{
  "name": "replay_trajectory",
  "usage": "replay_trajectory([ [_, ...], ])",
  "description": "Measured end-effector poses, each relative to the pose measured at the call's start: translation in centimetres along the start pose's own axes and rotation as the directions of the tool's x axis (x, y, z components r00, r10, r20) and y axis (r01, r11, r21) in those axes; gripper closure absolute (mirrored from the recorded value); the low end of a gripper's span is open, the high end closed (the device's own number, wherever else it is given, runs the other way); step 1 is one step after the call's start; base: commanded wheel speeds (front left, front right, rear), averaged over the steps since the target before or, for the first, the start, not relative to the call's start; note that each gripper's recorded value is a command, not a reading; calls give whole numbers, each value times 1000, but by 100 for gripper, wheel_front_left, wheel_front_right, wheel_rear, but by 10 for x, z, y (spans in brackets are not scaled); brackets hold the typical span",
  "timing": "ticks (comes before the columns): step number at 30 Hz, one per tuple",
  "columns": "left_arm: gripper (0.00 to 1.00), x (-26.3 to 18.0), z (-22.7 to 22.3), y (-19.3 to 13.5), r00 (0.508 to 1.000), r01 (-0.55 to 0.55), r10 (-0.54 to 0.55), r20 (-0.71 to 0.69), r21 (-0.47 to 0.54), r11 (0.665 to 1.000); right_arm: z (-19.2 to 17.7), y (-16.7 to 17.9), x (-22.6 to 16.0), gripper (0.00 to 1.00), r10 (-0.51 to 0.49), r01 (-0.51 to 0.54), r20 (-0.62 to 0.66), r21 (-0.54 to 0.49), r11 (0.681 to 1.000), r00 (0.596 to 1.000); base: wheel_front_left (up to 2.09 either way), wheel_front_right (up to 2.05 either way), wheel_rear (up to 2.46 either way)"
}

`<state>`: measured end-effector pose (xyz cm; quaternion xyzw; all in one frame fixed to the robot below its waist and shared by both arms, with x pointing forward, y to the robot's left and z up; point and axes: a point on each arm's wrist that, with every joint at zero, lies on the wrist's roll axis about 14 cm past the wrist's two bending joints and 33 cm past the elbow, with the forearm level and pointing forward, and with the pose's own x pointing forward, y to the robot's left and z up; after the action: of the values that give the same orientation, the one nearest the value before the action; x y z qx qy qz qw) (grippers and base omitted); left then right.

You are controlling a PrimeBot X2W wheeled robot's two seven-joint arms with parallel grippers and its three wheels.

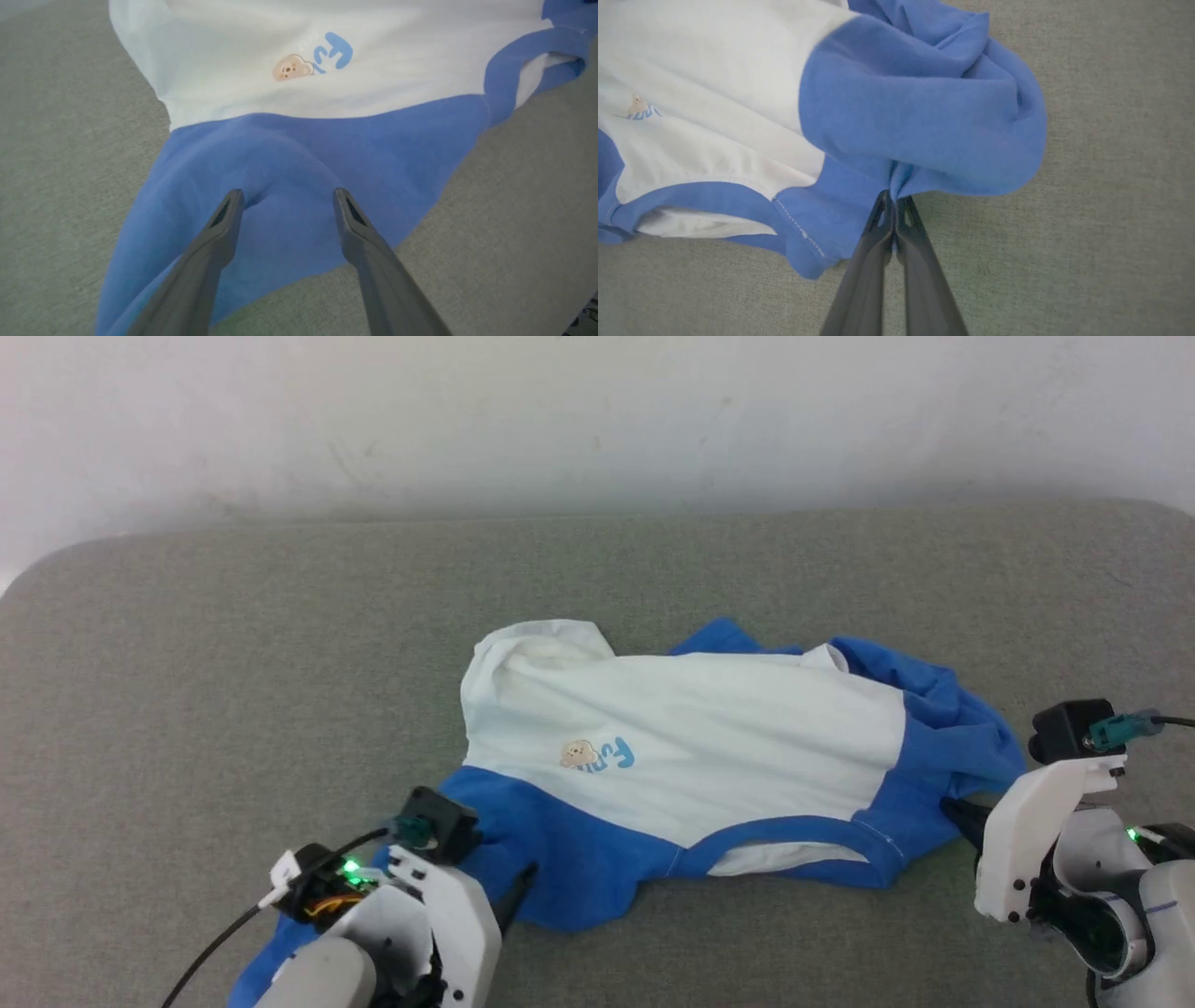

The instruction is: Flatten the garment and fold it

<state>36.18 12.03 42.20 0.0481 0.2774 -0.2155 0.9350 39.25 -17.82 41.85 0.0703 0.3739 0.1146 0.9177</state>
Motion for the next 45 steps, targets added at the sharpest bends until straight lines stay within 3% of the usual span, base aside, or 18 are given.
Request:
replay_trajectory([
  [6, 0, -3, -28, -21, 969, 149, -134, -207, 60, 987, -6, -1, -3, 100, -10, 11, -18, 23, 1000, 1000, 0, 0, 0],
  [15, 2, 3, -51, -16, 907, 209, -141, -397, 133, 969, -9, 2, 0, 100, -5, 6, -34, 46, 999, 999, 0, 0, 0],
  [17, 58, 5, -53, -17, 898, 211, -147, -415, 113, 971, -8, 3, -1, 100, -4, 5, -28, 50, 999, 1000, 0, 0, 0],
  [19, 100, 6, -53, -15, 892, 206, -143, -429, 103, 973, -7, 3, -3, 100, -4, 5, -19, 54, 999, 1000, 0, 0, 0],
  [25, 100, 3, -47, -10, 922, 144, -118, -370, 42, 989, -4, 7, -11, 100, 2, -4, 33, 65, 998, 999, 0, 0, 0],
  [30, 100, -4, -13, 8, 991, -7, 1, -136, -41, 999, 36, 13, -31, 100, 4, -14, 238, 38, 999, 971, 0, 0, 0],
  [33, 100, -17, 34, 25, 992, -90, 96, 77, -80, 993, 60, 13, -50, 100, -8, 1, 370, 18, 1000, 929, 0, 0, 0],
  [36, 100, -38, 82, 39, 941, -151, 177, 287, -112, 982, 90, 17, -73, 100, -9, 17, 506, -12, 1000, 863, 0, 0, 0],
  [40, 100, -71, 136, 49, 833, -206, 243, 496, -131, 970, 132, 29, -109, 100, 14, 41, 660, -67, 997, 751, 0, 0, 0],
  [45, 100, -117, 207, 57, 654, -255, 265, 709, -123, 959, 195, 51, -171, 100, 75, 92, 834, -149, 985, 547, 0, 0, 0],
])
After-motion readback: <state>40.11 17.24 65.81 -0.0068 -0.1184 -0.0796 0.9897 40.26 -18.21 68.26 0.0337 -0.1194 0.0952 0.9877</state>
